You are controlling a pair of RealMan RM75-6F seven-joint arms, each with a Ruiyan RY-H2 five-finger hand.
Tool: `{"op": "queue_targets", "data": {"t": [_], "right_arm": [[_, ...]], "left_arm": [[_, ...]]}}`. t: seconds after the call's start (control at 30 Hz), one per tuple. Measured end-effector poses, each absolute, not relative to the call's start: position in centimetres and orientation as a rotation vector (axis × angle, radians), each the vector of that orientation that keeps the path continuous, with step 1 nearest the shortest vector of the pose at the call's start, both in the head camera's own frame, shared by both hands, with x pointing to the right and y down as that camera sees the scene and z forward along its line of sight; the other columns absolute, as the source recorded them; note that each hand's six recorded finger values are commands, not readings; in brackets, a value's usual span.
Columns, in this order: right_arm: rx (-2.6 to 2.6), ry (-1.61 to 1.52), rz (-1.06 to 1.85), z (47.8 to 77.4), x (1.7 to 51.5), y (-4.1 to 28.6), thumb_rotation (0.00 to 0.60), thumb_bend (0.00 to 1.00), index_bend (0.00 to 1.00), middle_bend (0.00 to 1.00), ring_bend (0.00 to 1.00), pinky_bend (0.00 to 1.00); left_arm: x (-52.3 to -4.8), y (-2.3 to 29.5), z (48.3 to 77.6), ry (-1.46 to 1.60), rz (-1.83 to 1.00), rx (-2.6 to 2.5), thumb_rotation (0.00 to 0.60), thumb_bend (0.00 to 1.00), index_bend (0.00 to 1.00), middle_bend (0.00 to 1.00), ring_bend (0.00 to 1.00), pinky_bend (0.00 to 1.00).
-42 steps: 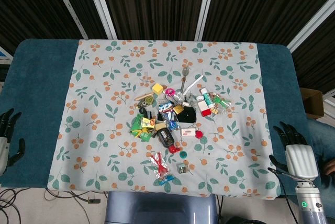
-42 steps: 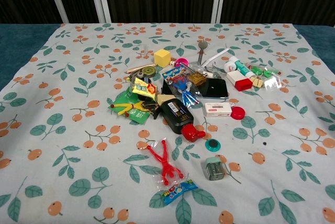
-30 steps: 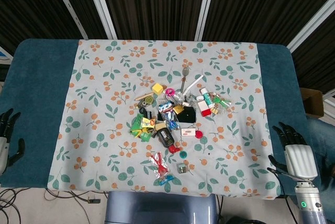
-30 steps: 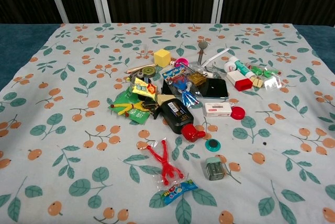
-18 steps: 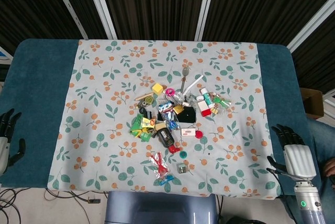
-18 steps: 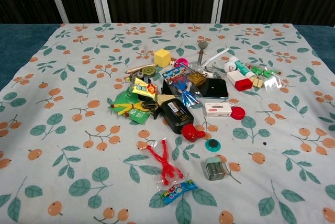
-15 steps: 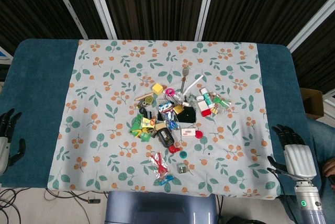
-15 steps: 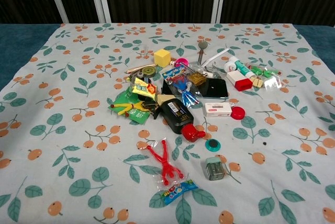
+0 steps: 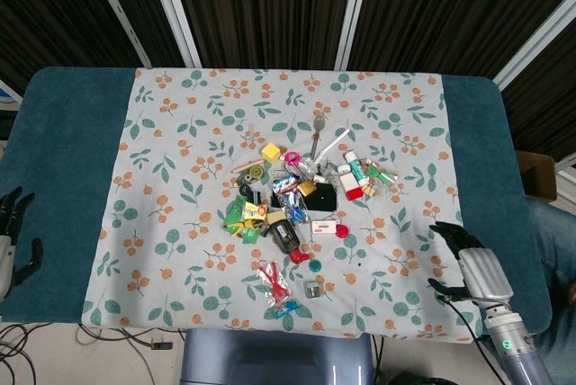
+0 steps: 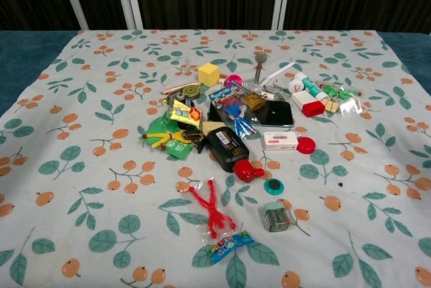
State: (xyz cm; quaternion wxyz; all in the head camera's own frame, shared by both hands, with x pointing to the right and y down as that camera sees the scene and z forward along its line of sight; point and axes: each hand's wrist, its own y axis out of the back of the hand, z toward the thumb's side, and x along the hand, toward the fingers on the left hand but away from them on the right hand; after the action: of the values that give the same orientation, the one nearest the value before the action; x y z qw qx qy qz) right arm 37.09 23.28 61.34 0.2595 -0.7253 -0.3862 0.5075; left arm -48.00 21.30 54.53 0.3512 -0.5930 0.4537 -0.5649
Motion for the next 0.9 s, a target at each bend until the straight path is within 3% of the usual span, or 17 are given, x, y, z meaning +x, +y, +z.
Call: {"op": "queue_targets", "data": {"t": [0.33, 0.9], "right_arm": [[-2.182, -0.763, 1.265, 63.7, 29.3, 22.3, 0.600, 0.23, 0.16, 0.16, 0.12, 0.23], [-2.246, -0.637, 1.241, 65.0, 24.1, 25.3, 0.600, 0.23, 0.22, 0.23, 0.11, 0.23]], "left_arm": [[-48.3, 21.1, 54.3, 1.196, -1.462, -1.535, 0.600, 0.56, 0.06, 0.00, 0.00, 0.05], [-49.0, 21.5, 54.5, 1.194, -1.467, -1.541, 0.600, 0.56, 0.06, 0.00, 0.00, 0.05]]}}
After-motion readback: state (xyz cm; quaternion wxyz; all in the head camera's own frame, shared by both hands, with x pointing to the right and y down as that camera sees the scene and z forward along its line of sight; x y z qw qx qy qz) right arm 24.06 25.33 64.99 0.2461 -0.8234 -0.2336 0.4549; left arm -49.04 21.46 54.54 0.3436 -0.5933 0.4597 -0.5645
